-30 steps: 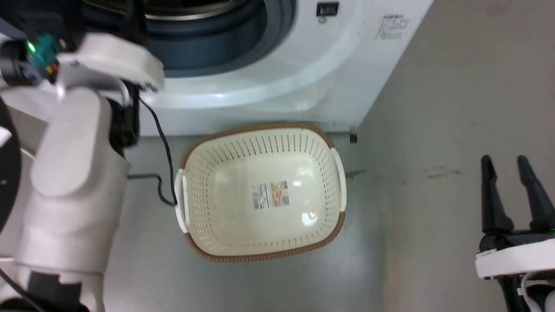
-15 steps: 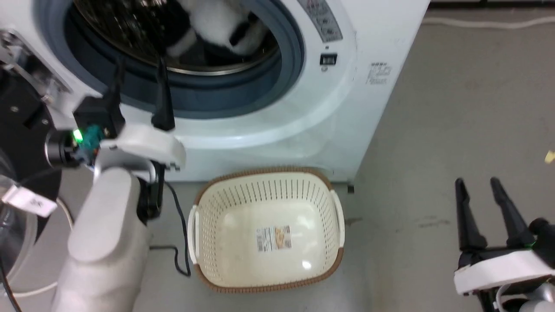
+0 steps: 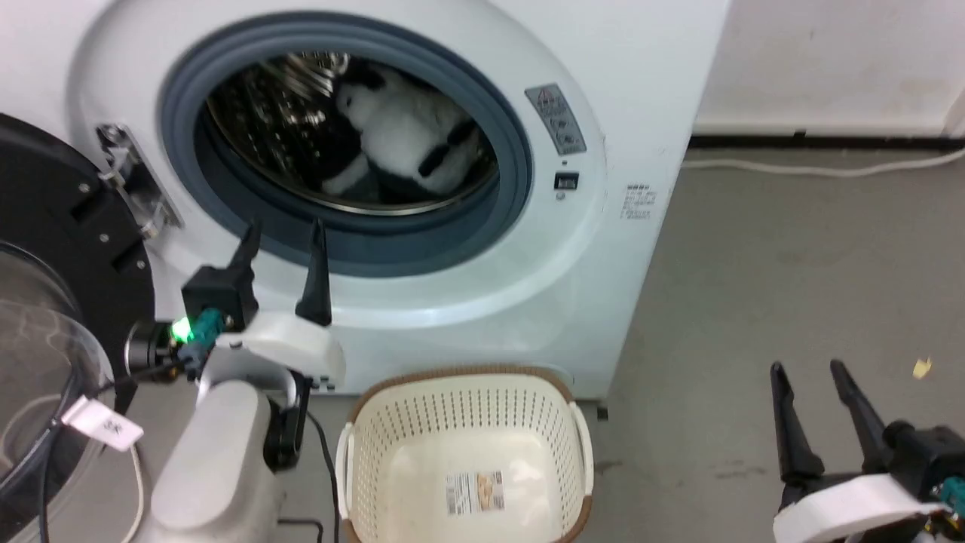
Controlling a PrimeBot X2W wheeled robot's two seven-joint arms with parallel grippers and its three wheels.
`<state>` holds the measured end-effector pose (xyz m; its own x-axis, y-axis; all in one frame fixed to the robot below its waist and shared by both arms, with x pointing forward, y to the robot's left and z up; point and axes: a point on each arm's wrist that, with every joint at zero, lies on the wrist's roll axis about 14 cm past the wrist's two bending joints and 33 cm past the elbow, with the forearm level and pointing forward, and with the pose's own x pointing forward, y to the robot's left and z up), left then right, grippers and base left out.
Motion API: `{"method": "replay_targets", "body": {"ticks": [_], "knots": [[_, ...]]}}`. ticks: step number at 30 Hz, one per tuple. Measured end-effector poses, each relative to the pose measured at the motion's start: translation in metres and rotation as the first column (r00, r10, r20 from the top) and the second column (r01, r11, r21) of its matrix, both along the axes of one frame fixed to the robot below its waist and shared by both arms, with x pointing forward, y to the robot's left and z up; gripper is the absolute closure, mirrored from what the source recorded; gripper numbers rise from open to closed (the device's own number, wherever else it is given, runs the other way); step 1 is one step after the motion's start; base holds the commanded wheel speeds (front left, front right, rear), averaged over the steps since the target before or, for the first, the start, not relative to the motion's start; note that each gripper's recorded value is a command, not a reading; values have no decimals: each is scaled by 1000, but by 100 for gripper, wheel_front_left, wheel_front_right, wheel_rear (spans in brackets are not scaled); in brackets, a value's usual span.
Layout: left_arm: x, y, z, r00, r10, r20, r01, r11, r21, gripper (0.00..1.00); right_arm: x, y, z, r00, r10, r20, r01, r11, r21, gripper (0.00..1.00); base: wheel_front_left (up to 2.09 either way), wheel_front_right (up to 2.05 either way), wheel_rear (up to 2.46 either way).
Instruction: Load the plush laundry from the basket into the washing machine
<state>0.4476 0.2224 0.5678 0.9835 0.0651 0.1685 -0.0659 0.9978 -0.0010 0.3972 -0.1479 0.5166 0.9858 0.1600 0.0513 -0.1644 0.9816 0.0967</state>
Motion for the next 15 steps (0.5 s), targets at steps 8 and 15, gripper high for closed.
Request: {"method": "replay_targets", "body": {"ticks": [8, 15], "knots": [[-32, -2, -10, 1000, 4, -17, -5, 999, -33, 0, -17, 1, 12, 999, 2, 49, -2, 1000, 0, 0, 0, 0, 0], [-51, -13, -28, 999, -13, -51, 9, 997, -71, 0, -25, 1, 11, 999, 4, 54, -4, 1000, 1, 0, 0, 0, 0]]}}
